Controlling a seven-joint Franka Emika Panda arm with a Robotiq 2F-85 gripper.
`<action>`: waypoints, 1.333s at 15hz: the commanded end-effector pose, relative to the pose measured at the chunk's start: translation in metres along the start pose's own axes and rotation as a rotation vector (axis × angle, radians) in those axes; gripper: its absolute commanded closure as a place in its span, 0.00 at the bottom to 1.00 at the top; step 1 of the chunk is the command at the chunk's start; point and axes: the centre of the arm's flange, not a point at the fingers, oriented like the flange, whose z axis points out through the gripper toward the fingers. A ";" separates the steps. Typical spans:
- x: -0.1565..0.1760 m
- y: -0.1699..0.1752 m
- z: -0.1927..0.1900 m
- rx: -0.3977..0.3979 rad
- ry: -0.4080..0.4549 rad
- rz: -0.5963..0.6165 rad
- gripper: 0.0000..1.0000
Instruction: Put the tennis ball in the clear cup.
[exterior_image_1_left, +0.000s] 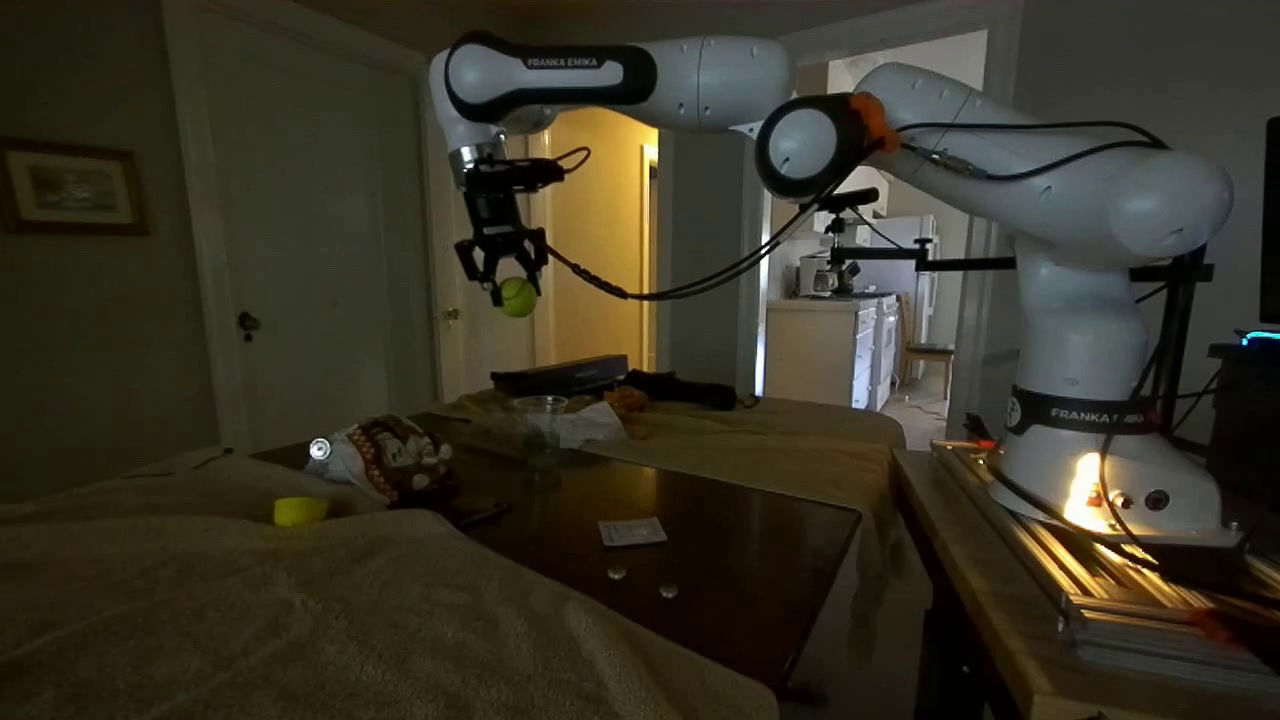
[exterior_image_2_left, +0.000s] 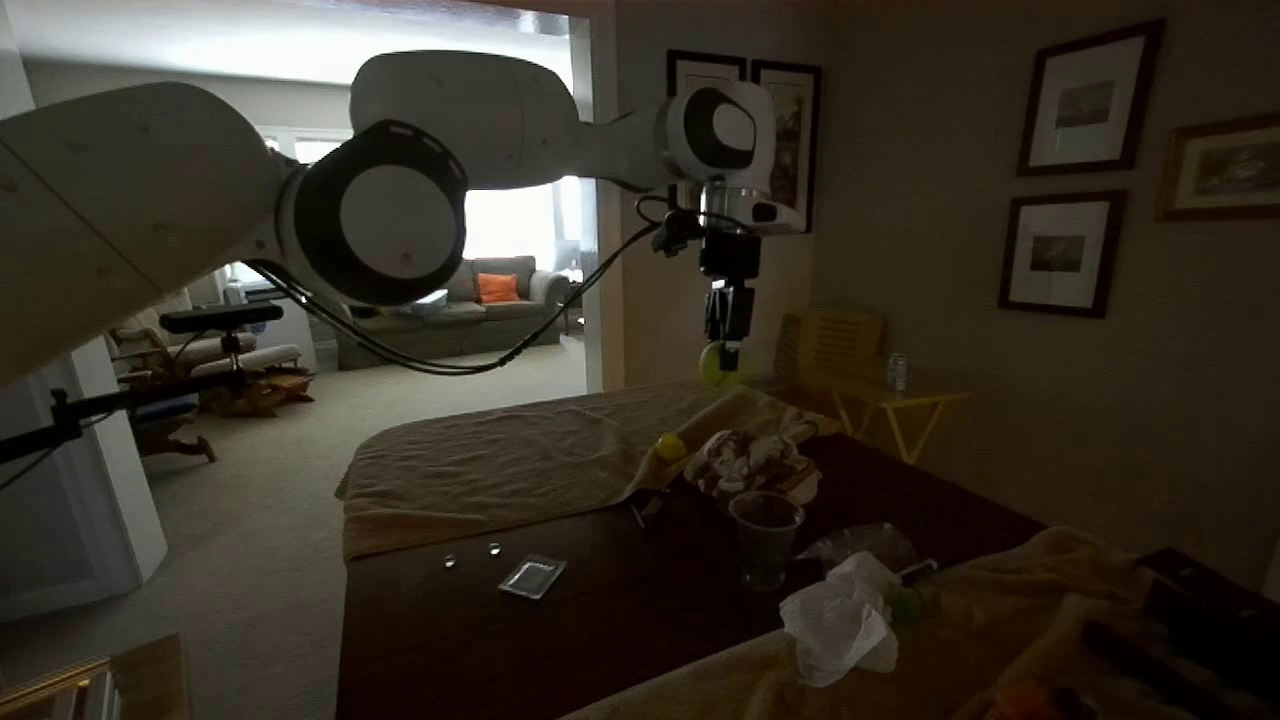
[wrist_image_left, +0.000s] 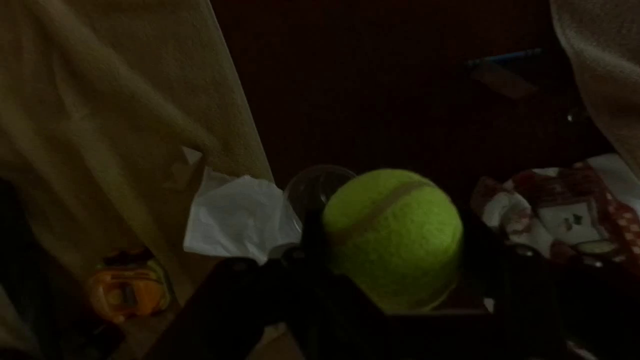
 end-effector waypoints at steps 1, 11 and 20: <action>-0.045 0.037 0.032 -0.019 -0.096 0.081 0.58; 0.007 0.054 0.098 0.046 -0.008 0.096 0.58; 0.016 0.042 0.113 0.052 0.016 0.102 0.58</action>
